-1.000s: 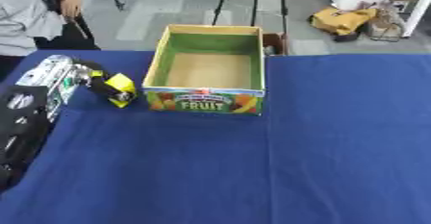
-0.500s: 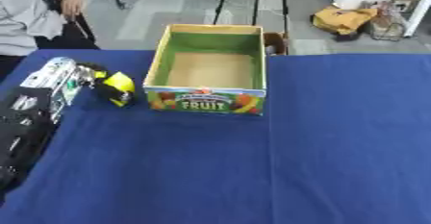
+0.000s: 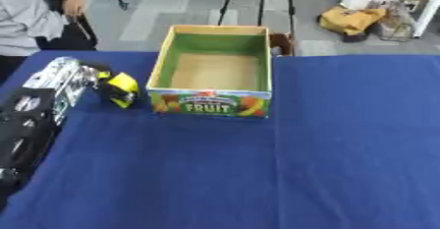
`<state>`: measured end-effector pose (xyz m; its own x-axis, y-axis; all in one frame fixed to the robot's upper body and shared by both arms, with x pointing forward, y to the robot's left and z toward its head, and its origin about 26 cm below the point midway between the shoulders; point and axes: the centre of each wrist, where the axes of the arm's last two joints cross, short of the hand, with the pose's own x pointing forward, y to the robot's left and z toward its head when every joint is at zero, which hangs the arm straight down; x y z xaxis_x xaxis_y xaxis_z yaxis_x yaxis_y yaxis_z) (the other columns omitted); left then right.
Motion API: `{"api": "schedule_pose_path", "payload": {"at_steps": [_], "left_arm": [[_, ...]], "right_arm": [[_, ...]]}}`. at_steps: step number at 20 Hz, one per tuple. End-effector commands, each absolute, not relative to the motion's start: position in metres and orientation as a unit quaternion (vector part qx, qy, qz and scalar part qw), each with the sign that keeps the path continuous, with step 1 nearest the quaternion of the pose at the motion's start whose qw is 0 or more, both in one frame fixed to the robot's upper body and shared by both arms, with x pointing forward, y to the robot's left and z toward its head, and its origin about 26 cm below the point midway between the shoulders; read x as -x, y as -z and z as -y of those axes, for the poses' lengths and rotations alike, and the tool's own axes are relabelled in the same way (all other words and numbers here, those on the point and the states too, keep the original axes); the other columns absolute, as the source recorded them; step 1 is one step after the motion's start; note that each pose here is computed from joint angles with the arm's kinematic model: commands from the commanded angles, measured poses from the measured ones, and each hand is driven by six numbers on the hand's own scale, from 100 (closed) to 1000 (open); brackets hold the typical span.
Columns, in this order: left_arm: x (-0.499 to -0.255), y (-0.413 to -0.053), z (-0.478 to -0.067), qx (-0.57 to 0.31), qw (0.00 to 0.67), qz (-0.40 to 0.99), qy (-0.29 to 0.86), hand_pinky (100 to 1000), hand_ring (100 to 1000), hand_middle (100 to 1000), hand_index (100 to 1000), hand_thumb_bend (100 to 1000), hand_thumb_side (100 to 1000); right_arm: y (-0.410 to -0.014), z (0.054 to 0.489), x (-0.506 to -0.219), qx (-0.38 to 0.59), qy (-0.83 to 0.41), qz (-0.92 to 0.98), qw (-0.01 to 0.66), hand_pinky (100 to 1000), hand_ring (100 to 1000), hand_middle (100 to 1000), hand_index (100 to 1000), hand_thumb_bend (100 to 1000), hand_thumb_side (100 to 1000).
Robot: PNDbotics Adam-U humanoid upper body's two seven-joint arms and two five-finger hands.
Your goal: Pick up objects on the table and place them in the box.
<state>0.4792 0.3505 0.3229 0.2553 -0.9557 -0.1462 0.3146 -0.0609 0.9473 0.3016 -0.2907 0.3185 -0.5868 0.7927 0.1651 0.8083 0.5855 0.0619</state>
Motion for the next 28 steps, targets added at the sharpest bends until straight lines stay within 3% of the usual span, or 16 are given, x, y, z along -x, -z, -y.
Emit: {"api": "schedule_pose_path", "payload": {"at_steps": [1, 10, 20, 28], "left_arm": [[-0.4762, -0.3377, -0.3528, -0.521, 0.604, 0.319, 0.512, 759, 776, 584, 752, 100, 849], [-0.4758, -0.3412, -0.3524, -0.530, 0.599, 0.318, 0.509, 741, 758, 553, 718, 100, 854], [-0.4747, -0.3431, -0.3533, -0.526, 0.603, 0.329, 0.502, 706, 729, 530, 692, 100, 771], [-0.4724, -0.3467, -0.3549, -0.518, 0.608, 0.347, 0.492, 685, 708, 515, 678, 100, 760]], "right_arm": [[-0.3270, 0.2919, -0.2968, 0.453, 0.070, 0.888, 0.043, 669, 708, 685, 771, 100, 545], [-0.3264, 0.2924, -0.2968, 0.455, 0.073, 0.886, 0.043, 668, 708, 685, 771, 100, 549], [-0.3262, 0.2927, -0.2968, 0.455, 0.077, 0.886, 0.043, 667, 710, 686, 771, 100, 553], [-0.3259, 0.2927, -0.2969, 0.457, 0.077, 0.885, 0.043, 667, 712, 687, 771, 100, 553]]}}
